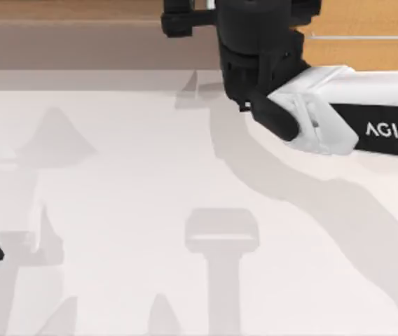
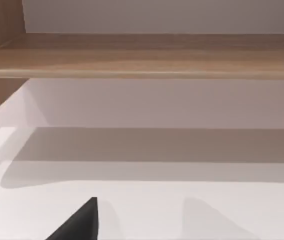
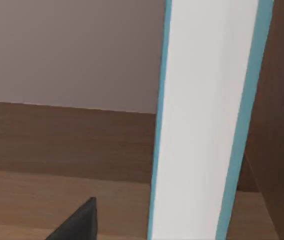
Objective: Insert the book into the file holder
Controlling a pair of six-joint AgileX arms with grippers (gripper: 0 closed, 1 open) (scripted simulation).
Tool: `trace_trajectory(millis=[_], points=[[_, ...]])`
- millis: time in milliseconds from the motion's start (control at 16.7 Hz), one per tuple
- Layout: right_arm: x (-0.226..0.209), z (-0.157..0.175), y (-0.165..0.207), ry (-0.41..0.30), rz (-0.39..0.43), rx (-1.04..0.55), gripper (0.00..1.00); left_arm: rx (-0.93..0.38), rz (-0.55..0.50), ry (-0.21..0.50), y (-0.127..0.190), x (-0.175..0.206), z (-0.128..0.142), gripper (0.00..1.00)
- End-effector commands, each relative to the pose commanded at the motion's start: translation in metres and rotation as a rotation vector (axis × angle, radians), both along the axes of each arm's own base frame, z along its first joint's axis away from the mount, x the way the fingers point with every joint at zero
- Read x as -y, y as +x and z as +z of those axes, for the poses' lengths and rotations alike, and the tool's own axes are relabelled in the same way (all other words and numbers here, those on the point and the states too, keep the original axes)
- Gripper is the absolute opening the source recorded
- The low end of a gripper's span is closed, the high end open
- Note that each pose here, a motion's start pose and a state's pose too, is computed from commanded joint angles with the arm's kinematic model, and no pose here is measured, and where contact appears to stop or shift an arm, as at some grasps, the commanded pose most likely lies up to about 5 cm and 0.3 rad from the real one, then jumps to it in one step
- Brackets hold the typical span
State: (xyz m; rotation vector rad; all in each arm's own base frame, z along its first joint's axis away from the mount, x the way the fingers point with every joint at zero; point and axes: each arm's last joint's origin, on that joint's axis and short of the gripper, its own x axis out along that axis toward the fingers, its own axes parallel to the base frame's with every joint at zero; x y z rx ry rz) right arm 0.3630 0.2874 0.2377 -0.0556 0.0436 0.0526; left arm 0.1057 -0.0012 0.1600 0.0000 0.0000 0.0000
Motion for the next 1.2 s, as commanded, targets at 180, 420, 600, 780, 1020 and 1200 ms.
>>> trace_trajectory(millis=[180,420,600,780,1020,1200], points=[[-0.017,-0.02,0.027,0.021,-0.017,0.025,1.0,0.0,0.0,0.0,0.0,0.0,0.0,1.0],[-0.017,-0.032,0.051,0.041,-0.055,0.053,1.0,0.0,0.0,0.0,0.0,0.0,0.0,1.0],[-0.017,-0.033,0.053,0.043,-0.059,0.055,1.0,0.0,0.0,0.0,0.0,0.0,0.0,1.0],[-0.019,-0.033,0.05,0.041,-0.054,0.052,1.0,0.0,0.0,0.0,0.0,0.0,0.0,1.0],[-0.032,-0.032,0.043,0.043,-0.06,0.055,1.0,0.0,0.0,0.0,0.0,0.0,0.0,1.0],[-0.029,-0.035,0.054,0.044,-0.057,0.055,1.0,0.0,0.0,0.0,0.0,0.0,0.0,1.0]])
